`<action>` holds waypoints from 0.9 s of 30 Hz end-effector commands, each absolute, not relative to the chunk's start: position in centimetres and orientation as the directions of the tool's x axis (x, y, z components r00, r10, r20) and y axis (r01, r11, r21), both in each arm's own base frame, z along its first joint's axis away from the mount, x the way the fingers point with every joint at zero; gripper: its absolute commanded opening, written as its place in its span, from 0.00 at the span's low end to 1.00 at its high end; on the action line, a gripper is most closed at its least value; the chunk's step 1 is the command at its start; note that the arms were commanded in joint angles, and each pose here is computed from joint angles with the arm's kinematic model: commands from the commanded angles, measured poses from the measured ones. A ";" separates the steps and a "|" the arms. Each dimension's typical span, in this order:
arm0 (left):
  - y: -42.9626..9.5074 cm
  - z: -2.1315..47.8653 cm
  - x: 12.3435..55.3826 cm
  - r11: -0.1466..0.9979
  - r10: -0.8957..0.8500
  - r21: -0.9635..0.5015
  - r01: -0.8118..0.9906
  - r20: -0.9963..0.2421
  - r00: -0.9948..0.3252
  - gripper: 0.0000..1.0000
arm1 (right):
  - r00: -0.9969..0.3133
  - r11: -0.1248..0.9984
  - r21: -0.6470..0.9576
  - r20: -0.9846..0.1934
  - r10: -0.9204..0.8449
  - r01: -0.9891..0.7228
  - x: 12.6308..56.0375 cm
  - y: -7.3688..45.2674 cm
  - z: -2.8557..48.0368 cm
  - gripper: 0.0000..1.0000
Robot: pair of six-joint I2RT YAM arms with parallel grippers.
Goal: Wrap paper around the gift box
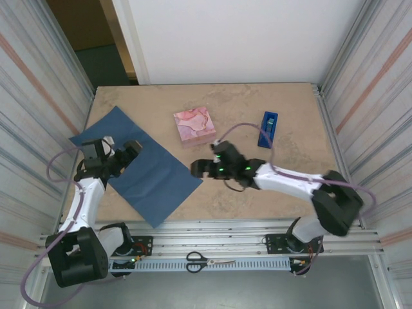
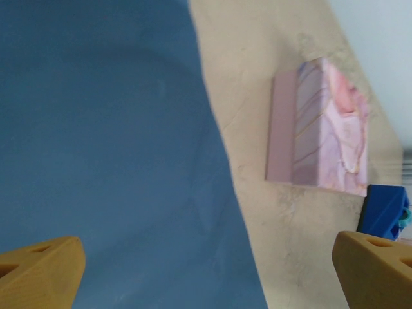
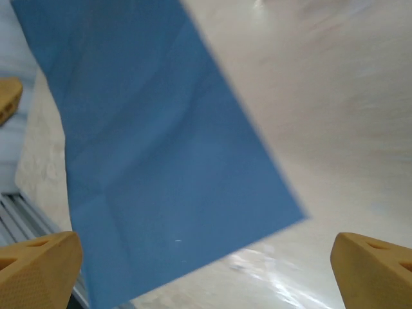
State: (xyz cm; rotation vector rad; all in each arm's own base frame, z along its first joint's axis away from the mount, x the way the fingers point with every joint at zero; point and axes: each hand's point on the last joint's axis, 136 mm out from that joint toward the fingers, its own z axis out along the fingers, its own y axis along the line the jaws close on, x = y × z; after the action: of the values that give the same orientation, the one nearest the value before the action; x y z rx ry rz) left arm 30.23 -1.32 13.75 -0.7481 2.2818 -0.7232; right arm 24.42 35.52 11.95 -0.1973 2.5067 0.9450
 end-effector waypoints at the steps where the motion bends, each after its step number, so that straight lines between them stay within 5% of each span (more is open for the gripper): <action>1: -0.9 13.4 28.2 0.696 -0.659 -0.601 -0.393 -0.318 -0.681 0.99 | -0.901 0.725 0.609 -0.432 -0.037 -0.322 22.4 41.4 11.6 0.98; 6: -0.9 13.7 28.0 0.727 -0.623 -0.578 -0.370 -0.330 -0.709 0.99 | -0.931 0.691 0.628 -0.298 -0.213 -0.359 18.7 46.9 7.7 0.98; 10: -1.1 14.1 28.1 0.740 -0.600 -0.579 -0.342 -0.338 -0.725 0.99 | -0.943 0.738 0.587 -0.212 -0.256 -0.332 17.8 46.0 4.5 0.98; 27: -7.1 13.1 30.3 0.785 -0.396 -0.599 -0.158 -0.288 -0.872 0.99 | -0.899 0.833 0.342 -0.102 -0.427 -0.434 18.0 28.2 2.1 0.98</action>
State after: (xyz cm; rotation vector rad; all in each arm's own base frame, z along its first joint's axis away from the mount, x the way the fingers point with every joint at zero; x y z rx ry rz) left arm 29.40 -5.57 12.55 -0.5377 2.5500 -0.8079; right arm 18.80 34.44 3.75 -0.6199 2.8595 0.7876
